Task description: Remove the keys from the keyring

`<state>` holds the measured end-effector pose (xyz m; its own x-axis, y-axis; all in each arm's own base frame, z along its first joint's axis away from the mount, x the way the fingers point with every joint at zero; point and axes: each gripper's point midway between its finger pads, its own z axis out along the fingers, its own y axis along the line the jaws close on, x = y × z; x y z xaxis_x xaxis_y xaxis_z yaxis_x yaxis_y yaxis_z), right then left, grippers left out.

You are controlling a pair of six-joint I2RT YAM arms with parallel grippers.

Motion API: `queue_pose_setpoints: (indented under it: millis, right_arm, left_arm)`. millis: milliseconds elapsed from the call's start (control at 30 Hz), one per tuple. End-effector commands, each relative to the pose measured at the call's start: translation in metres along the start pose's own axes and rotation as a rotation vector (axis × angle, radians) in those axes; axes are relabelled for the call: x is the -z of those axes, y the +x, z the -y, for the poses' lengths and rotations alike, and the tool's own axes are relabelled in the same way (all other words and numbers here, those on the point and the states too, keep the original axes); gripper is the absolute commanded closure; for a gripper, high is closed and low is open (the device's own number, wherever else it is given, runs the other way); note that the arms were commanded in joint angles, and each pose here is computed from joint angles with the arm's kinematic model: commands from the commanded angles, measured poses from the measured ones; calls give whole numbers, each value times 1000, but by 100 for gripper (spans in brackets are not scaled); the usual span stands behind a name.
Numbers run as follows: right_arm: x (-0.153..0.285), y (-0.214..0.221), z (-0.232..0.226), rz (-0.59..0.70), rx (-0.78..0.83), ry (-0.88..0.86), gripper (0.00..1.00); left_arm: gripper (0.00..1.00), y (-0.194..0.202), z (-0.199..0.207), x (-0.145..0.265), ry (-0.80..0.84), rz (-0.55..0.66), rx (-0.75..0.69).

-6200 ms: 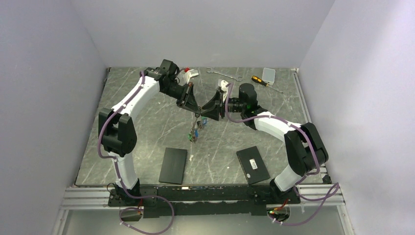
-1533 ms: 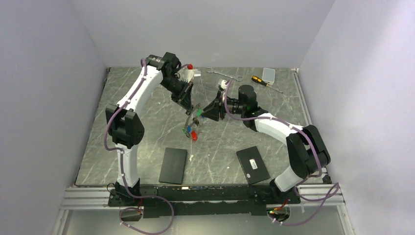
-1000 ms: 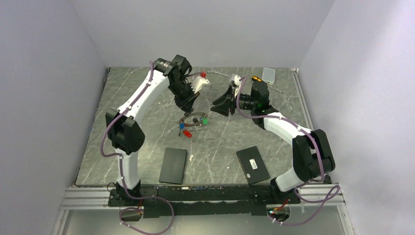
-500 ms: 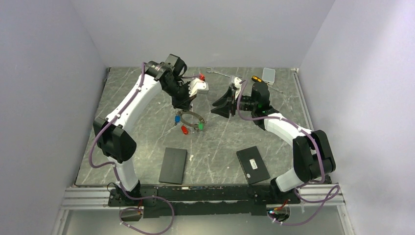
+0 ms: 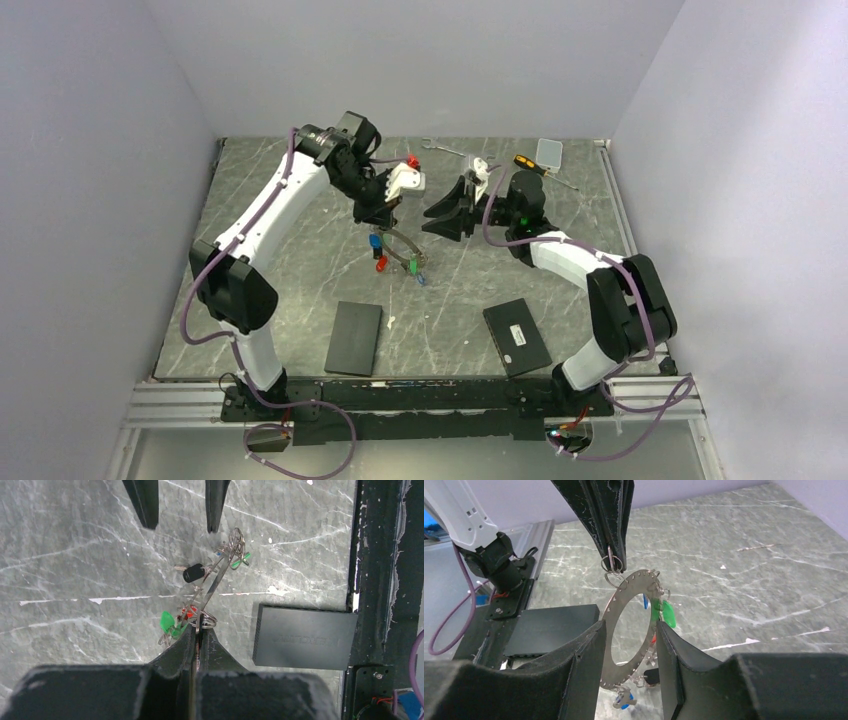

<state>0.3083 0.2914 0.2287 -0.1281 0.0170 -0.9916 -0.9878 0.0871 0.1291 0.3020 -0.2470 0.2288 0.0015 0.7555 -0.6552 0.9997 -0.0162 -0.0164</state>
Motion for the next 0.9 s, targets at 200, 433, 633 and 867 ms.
queue_pose_setpoints:
  millis: [200, 433, 633, 867]
  right_arm:
    - [-13, -8, -6, 12, 73, -70, 52]
    - [-19, -2, -17, -15, 80, -109, 50]
    - [-24, -4, -33, -11, 83, -170, 49]
    - [-27, -10, -40, -2, 85, -187, 48]
  left_arm:
    - [100, -18, 18, 20, -60, 86, -400]
    - [100, -25, 22, 20, -110, 124, -646]
    - [100, -33, 26, 20, -154, 153, -782]
    - [100, -34, 31, 18, -164, 162, -876]
